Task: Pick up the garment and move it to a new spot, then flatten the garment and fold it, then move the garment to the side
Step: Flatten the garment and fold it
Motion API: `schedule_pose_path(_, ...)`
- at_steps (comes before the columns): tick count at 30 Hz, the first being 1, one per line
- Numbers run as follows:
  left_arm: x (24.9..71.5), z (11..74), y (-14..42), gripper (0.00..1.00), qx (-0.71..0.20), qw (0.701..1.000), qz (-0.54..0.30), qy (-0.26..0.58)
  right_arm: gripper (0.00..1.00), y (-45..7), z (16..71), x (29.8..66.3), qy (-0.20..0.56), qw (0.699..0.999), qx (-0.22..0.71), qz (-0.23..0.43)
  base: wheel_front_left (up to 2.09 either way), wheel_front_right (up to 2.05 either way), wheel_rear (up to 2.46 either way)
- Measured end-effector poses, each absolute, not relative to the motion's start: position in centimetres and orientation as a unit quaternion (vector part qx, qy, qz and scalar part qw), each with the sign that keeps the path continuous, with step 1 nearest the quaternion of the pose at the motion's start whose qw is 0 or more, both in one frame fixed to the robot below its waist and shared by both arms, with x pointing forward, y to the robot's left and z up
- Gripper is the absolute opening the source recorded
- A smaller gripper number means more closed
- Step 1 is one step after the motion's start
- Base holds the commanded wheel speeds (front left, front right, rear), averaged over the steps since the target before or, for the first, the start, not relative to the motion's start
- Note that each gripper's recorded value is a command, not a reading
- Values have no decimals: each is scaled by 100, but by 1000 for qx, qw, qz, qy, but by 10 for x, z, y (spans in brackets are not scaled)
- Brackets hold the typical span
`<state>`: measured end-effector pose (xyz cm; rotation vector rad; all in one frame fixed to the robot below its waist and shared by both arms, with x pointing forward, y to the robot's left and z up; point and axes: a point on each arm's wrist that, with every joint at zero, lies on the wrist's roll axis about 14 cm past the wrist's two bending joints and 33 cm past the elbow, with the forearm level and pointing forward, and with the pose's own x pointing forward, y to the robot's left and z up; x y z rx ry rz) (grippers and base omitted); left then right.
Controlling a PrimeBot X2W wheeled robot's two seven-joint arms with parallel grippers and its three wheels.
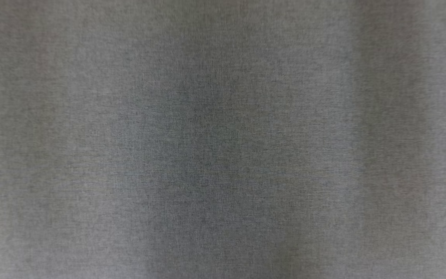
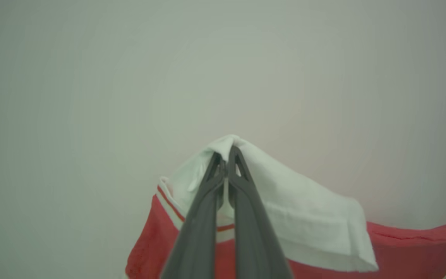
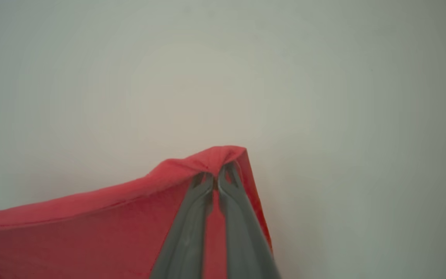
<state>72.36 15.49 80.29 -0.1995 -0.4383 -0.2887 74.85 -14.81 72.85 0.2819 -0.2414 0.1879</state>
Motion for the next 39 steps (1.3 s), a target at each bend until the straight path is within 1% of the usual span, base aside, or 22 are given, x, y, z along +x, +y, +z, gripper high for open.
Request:
schedule_pose_path(5,739,776,160,0,-105,966,-129,-195,0,-145,714,758,-114,980,137,89,0,0,0)
schedule_pose_path(10,739,762,161,0,-124,964,-129,-194,0,-134,701,757,-108,981,130,97,0,0,0)
schedule_pose_path(13,734,740,158,0,-158,960,-134,-189,0,-127,682,750,-91,981,138,104,0,0,0)
schedule_pose_path(14,731,731,156,0,-155,961,-137,-182,0,-125,676,747,-88,981,137,106,0,0,0)
schedule_pose_path(18,710,701,162,0,-200,953,-135,-181,0,-114,645,724,-69,979,140,127,0,0,0)
schedule_pose_path(23,665,643,184,0,-253,950,-113,-145,0,-118,587,673,-20,977,149,151,0,0,0)
schedule_pose_path(25,640,622,194,0,-288,943,-98,-132,0,-129,563,646,3,976,151,154,0,0,0)
schedule_pose_path(29,584,583,202,0,-319,940,-67,-101,0,-143,518,586,54,971,171,159,0,0,0)
schedule_pose_path(34,507,539,194,0,-342,938,-36,-51,0,-150,481,517,98,960,209,157,0,0,0)
schedule_pose_path(37,469,520,194,0,-345,938,-13,-27,0,-146,460,479,127,953,226,158,0,0,0)
schedule_pose_path(39,444,506,194,0,-363,932,9,-8,0,-145,449,456,144,950,226,159,0,0,0)
